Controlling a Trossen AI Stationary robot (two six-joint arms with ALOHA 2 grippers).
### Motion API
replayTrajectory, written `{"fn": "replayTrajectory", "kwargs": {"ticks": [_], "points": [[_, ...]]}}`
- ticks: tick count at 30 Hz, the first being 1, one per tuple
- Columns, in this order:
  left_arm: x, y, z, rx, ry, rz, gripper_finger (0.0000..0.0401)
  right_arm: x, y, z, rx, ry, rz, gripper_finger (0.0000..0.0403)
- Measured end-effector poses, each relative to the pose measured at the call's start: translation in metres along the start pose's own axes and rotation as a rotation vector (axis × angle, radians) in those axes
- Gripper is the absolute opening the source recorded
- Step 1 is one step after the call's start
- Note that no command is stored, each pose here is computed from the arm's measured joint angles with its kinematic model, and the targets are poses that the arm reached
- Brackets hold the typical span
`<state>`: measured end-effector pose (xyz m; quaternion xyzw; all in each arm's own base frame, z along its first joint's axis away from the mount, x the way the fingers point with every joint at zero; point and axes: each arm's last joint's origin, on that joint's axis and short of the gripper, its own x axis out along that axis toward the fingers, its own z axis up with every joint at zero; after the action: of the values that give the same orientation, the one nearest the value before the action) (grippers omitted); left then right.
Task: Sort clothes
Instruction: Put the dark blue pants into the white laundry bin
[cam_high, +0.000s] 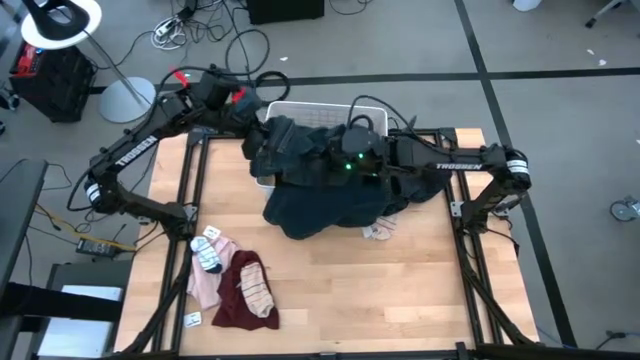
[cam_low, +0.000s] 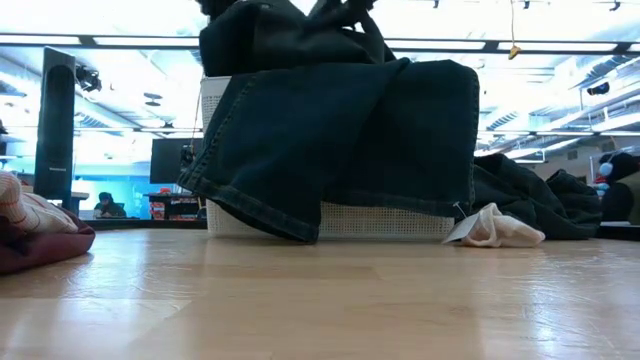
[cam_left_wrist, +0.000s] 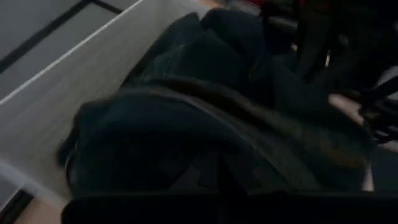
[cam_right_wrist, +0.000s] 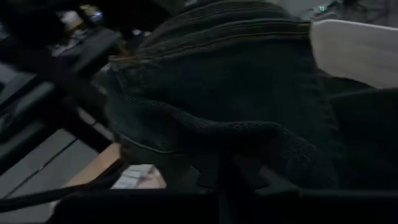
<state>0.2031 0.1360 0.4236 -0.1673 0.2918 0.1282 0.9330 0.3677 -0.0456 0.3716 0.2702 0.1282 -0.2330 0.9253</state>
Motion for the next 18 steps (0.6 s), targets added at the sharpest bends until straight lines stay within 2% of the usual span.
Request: {"fn": "replayTrajectory", "kwargs": {"ticks": [5, 10, 15, 18], "points": [[-0.024, 0.003, -0.006, -0.003, -0.021, 0.073, 0.0001, 0.004, -0.022, 0.002, 0.033, 0.048, -0.122, 0.0006], [-0.051, 0.0, -0.011, 0.001, -0.095, 0.128, 0.0001, 0.008, -0.047, -0.009, 0.044, 0.19, -0.291, 0.0003], [-0.072, -0.009, -0.016, 0.009, -0.15, 0.155, 0.0001, 0.006, -0.047, 0.001, 0.006, 0.199, -0.242, 0.0002], [-0.086, -0.014, -0.021, -0.014, -0.188, 0.197, 0.0001, -0.007, -0.033, 0.026, -0.062, 0.149, -0.175, 0.0002]]}}
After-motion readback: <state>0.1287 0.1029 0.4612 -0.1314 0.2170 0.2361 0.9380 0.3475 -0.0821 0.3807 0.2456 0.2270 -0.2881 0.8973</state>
